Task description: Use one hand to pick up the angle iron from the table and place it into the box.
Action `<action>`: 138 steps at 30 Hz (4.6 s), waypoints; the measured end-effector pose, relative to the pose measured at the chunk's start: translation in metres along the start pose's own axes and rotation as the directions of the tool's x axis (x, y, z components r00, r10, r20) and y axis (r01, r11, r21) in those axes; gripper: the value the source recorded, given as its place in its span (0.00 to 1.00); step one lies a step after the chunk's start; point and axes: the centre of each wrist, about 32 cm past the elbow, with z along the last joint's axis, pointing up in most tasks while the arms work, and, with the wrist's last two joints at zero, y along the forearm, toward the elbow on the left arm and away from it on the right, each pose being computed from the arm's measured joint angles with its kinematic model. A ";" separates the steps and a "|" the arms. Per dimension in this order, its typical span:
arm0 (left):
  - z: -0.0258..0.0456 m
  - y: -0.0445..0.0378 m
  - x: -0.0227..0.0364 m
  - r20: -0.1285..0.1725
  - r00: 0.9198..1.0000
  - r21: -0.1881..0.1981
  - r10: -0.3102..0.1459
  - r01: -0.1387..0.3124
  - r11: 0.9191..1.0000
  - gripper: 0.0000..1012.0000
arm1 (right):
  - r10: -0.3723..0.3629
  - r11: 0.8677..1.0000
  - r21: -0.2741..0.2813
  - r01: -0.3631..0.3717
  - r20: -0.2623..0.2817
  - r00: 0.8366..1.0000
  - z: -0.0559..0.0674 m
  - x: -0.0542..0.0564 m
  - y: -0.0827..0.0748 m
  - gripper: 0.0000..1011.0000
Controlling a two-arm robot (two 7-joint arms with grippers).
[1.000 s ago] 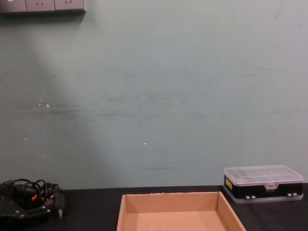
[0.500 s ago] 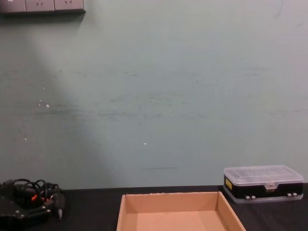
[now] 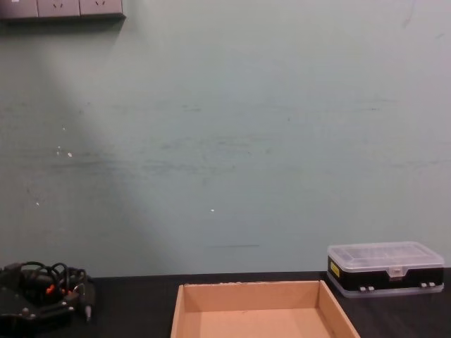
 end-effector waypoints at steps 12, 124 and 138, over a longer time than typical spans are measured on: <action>0.0000 0.0000 0.0000 0.000 1.000 0.000 0.000 0.000 1.000 0.99 | -0.001 1.000 0.012 0.001 0.008 1.000 0.001 0.001 0.001 0.16; 0.0000 0.0000 0.0000 0.000 1.000 0.000 0.000 0.000 1.000 0.99 | -0.239 0.963 0.150 0.224 0.095 0.966 0.053 0.088 0.076 0.75; 0.0000 0.0000 0.0000 0.000 1.000 0.000 0.000 0.000 1.000 0.99 | -0.322 0.911 0.291 0.292 0.061 0.945 0.069 0.062 0.048 0.99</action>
